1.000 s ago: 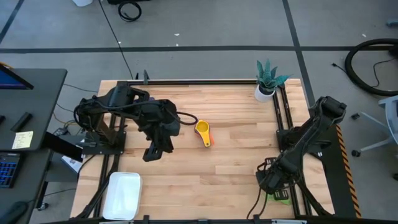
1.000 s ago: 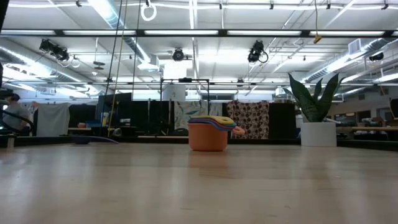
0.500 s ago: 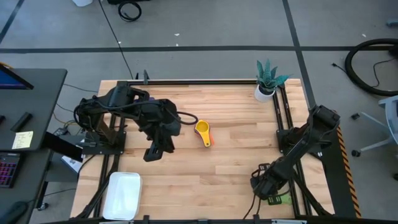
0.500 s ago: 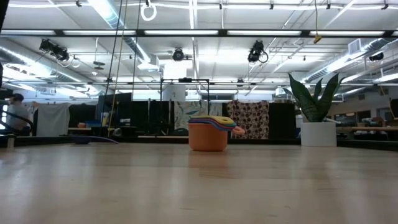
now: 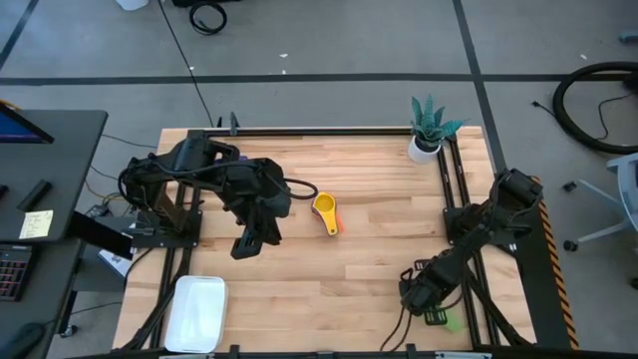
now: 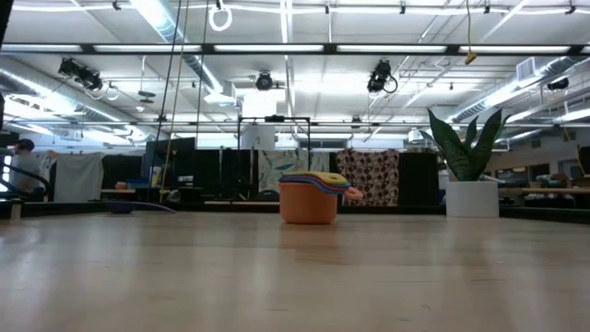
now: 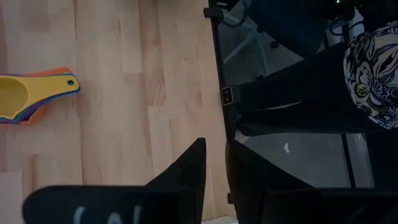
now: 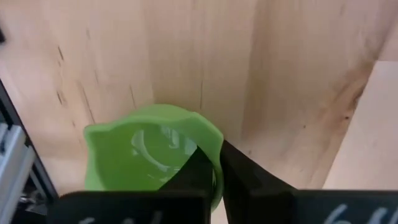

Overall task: Nest measuring cups in basket
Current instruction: Stack the green measuring cup on top of the yellow measuring cup

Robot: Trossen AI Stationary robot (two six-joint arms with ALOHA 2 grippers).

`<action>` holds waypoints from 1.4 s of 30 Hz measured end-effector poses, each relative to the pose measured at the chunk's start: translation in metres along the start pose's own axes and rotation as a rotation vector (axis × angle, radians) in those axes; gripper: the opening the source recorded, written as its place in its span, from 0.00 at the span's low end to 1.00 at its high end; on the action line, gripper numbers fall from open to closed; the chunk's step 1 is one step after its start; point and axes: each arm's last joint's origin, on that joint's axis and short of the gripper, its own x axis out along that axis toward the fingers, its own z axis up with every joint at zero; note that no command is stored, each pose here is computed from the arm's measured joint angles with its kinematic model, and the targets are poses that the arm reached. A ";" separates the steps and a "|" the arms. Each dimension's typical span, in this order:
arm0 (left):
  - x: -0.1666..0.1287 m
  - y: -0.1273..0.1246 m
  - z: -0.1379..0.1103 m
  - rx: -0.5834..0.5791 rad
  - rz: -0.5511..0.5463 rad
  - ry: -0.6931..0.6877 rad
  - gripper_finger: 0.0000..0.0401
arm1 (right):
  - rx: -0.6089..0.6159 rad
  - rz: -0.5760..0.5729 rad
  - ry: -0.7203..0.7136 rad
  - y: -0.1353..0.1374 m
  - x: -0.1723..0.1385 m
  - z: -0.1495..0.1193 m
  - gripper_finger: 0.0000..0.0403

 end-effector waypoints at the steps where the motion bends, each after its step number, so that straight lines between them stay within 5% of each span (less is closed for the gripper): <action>1: 0.000 0.000 0.000 0.000 0.000 0.000 0.16 | 0.015 0.011 0.001 -0.002 -0.002 0.002 0.04; 10: 0.000 0.000 -0.003 -0.008 0.002 0.028 0.16 | 0.130 -0.050 -0.202 -0.030 -0.039 0.049 0.03; 19: -0.004 -0.005 -0.007 0.034 -0.038 0.043 0.16 | 0.169 -0.079 -0.307 -0.062 -0.132 0.099 0.03; 27: -0.017 -0.014 -0.016 0.050 -0.058 0.020 0.16 | 0.165 -0.063 -0.499 -0.120 -0.205 0.129 0.03; 42: -0.024 -0.018 -0.020 -0.026 -0.065 0.009 0.16 | 0.059 -0.019 -0.579 -0.220 -0.239 0.186 0.03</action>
